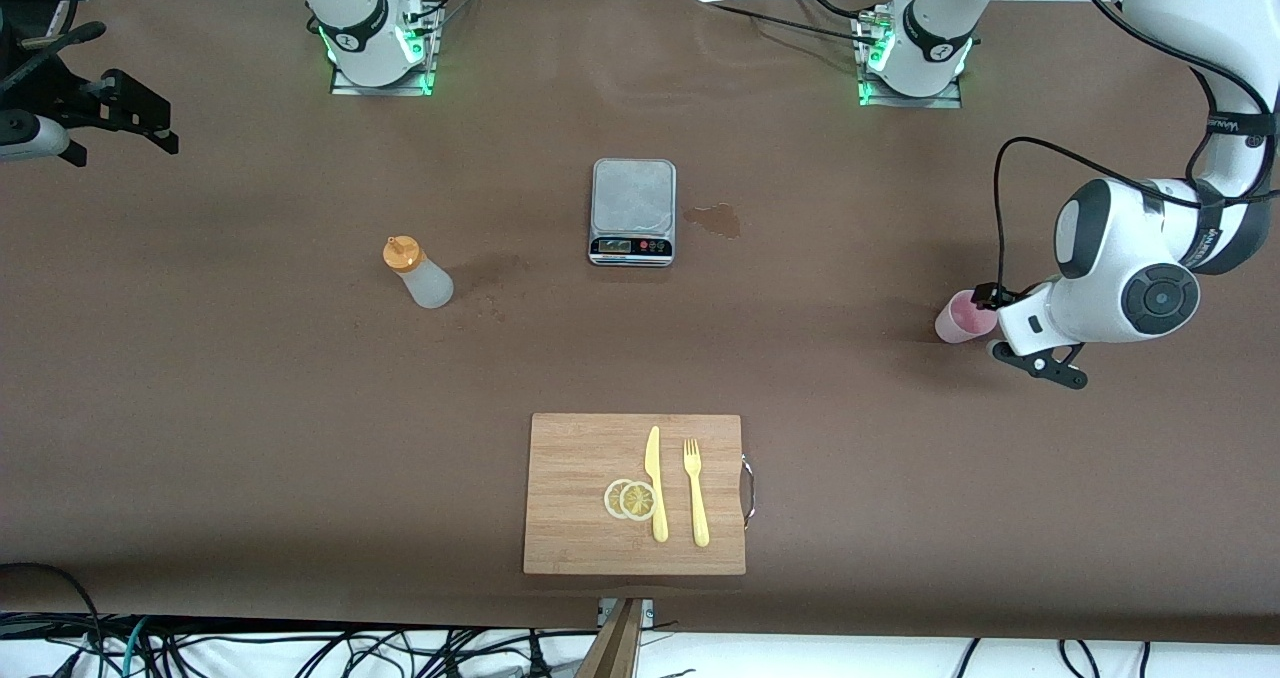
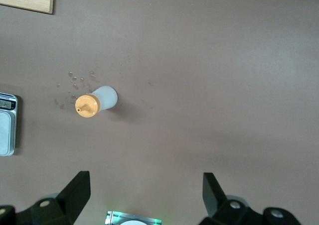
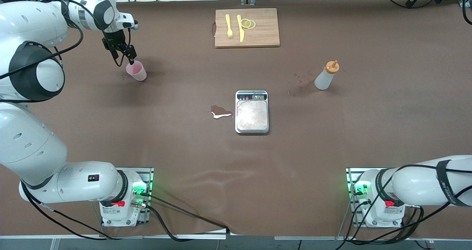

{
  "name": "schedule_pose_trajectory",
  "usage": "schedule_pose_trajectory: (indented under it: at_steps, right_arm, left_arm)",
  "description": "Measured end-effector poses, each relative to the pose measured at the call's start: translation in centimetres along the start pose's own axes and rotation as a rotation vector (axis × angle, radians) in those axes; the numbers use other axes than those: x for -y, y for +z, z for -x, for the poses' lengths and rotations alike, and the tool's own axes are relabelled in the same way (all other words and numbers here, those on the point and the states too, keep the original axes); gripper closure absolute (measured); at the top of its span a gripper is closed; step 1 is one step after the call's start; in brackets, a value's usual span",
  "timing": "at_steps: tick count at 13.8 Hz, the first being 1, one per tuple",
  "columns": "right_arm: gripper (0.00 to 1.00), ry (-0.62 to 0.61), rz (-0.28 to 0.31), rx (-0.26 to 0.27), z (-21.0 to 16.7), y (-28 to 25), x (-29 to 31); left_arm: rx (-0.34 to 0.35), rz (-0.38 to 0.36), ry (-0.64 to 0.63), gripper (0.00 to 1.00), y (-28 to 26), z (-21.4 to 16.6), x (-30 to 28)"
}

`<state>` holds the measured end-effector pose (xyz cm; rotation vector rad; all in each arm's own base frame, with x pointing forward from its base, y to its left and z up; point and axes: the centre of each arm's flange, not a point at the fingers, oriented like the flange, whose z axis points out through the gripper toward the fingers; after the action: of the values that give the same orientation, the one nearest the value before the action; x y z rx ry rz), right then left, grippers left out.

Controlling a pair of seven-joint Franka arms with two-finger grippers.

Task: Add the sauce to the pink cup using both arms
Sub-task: 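Lower the left gripper over the pink cup and grasp it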

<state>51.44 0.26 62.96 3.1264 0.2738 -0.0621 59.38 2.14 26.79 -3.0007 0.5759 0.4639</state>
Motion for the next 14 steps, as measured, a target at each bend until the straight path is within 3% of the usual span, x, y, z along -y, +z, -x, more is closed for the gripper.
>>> schedule_pose_trajectory:
  at_steps: [1,3,7,12,14]
  right_arm:
    - [0.0,0.0,0.0,0.0,0.0,0.0,0.0]
    - [0.0,0.0,0.0,0.0,0.0,0.0,0.0]
    - [0.0,0.0,0.0,0.003,-0.1,0.1,0.0]
    - [0.0,0.0,0.0,0.004,-0.1,0.2,0.0]
    - [0.0,0.001,0.0,0.004,-0.1,0.2,0.0]
  left_arm:
    - [-0.006,-0.001,0.002,0.12,0.4,-0.1,-0.1]
    - [-0.02,-0.002,0.006,0.26,1.5,-0.5,-0.1]
    - [-0.001,0.008,0.012,0.38,3.2,-0.6,-0.4]
    - [0.009,0.012,0.016,0.94,3.8,-0.5,-0.7]
    - [0.0,0.009,0.02,0.96,3.6,-0.7,-0.9]
